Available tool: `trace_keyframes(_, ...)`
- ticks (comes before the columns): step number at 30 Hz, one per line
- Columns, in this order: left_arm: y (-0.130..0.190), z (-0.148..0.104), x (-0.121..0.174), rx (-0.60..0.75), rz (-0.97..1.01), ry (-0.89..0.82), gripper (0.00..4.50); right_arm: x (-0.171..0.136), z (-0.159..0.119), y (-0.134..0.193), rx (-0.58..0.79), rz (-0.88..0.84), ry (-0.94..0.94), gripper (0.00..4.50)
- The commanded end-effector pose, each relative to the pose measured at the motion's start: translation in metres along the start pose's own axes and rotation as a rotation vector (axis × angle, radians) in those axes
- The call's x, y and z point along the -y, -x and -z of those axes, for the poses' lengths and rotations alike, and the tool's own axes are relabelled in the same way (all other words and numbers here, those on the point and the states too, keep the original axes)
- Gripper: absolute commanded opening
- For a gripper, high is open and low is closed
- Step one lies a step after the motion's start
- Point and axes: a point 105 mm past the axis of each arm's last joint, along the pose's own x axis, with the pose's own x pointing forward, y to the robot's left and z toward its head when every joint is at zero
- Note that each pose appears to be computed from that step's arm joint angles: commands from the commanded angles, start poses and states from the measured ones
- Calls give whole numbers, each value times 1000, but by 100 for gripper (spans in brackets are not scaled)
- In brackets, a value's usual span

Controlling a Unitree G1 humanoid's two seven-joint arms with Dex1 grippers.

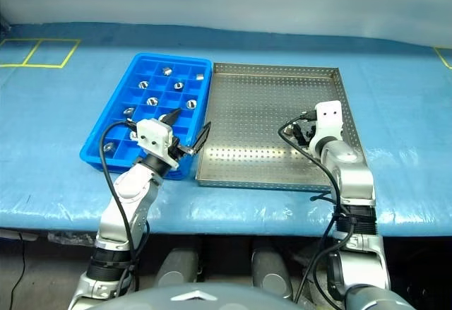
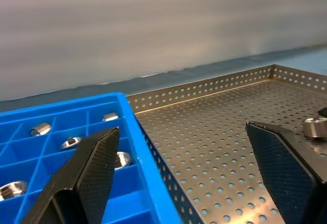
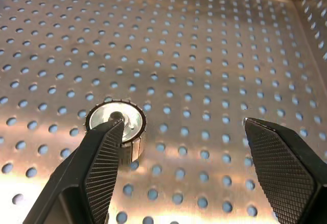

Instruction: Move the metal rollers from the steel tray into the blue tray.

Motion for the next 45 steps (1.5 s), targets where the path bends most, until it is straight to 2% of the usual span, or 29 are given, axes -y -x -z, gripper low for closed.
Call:
trace_keyframes(1,-1,-9,1,41,5,-10,434,-12,-16,-7,50,-64,-63,396)
trace_keyframes(9,3,-7,-1,36,-15,-7,434,-21,-26,-16,85,-90,-111,396)
trace_keyframes(19,4,-6,-1,29,-20,-5,434,-26,-8,-29,12,-90,-61,396)
trace_keyframes(25,3,-6,-1,29,-15,-10,434,-32,-11,-36,49,-111,1,206)
trace_keyframes(26,3,-7,-1,29,-16,-10,434,-33,-13,-36,67,-115,19,190)
trace_keyframes(31,9,-6,-5,25,-43,-16,434,-44,-29,-36,164,-126,153,189)
trace_keyframes(36,21,-10,-15,32,-119,-19,434,-88,-65,-31,308,-311,138,189)
trace_keyframes(40,40,-10,-21,15,-189,-29,434,-148,-88,-17,369,-612,138,189)
trace_keyframes(45,62,-10,-27,-1,-273,-30,434,-195,-97,2,382,-890,157,189)
